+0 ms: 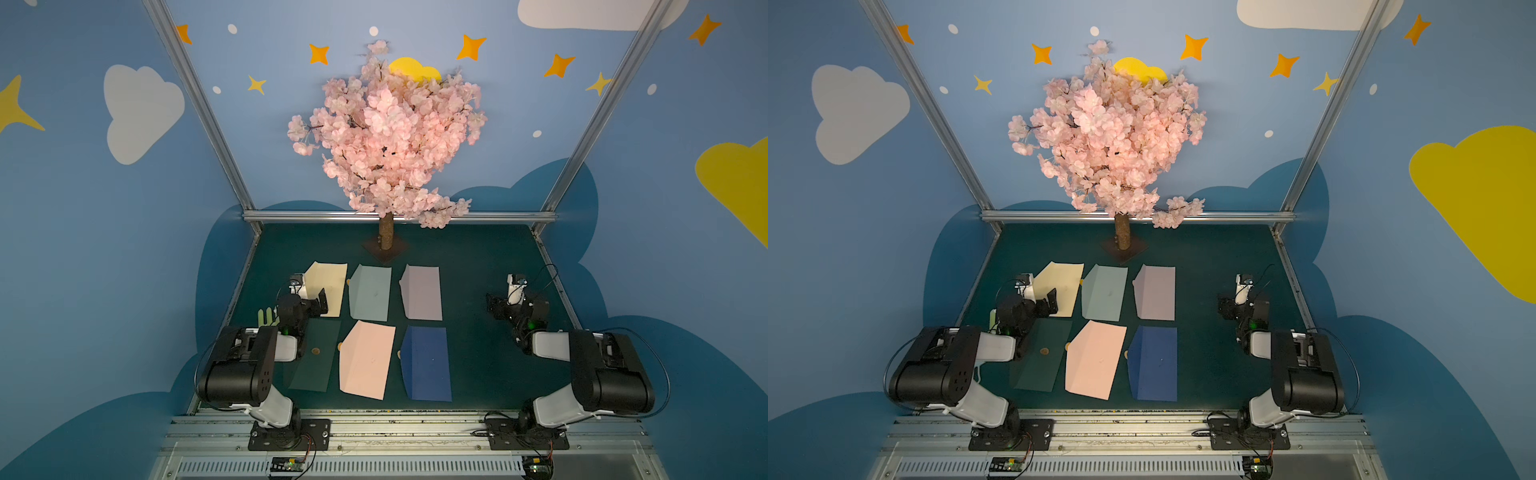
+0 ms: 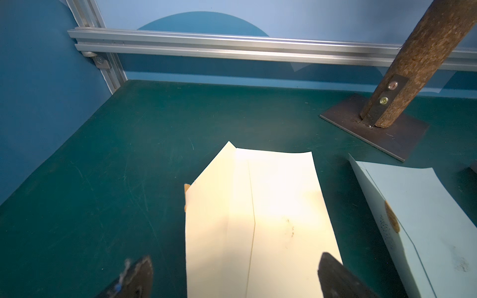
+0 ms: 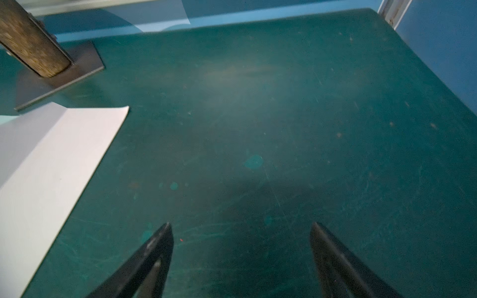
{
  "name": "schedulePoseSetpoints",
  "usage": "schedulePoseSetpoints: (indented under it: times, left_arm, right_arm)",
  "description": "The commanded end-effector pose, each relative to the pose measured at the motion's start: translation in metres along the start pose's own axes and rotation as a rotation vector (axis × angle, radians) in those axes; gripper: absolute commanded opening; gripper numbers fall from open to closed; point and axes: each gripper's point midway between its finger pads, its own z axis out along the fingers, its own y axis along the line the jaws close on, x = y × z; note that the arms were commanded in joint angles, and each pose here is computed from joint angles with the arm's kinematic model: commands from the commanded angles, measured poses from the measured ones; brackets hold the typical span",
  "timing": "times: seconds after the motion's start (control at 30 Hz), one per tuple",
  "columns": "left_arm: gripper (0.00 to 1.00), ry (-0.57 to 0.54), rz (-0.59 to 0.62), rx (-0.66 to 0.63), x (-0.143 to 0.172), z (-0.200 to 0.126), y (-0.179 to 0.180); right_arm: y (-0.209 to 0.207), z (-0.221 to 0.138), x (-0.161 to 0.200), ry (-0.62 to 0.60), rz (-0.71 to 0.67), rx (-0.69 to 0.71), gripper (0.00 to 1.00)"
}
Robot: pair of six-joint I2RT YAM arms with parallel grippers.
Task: Open the envelope
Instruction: Reset both arms
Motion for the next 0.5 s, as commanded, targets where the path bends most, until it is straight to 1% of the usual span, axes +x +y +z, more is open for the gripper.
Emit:
schedulePoseSetpoints:
  times: [0.0,0.03,0.1,0.17,0.47]
  left_arm:
    - [1.00,-0.022,0.021,-0.006,-0.0072,0.0008,-0.0002]
    - [1.00,-0.022,0.023,-0.006,-0.0070,0.0006,0.0000]
    - [1.00,-0.023,0.022,-0.005,-0.0073,0.0006,-0.0005]
    - [1.00,-0.022,0.022,-0.007,-0.0070,0.0006,0.0000]
    - [1.00,-0.019,0.021,-0.005,-0.0067,0.0012,-0.0002]
  right_arm:
    - [0.0055,-0.0006,-0.0157,-0.104,-0.032,-0.031,0.87]
    - [0.0059,-0.0009,-0.0186,-0.118,-0.034,-0.032,0.87]
    - [0.0049,-0.0006,-0.0160,-0.089,-0.016,-0.026,0.88]
    - [0.0053,-0.0010,-0.0171,-0.111,-0.035,-0.029,0.88]
    - [0.0062,-0.0010,-0.0168,-0.108,-0.034,-0.031,0.88]
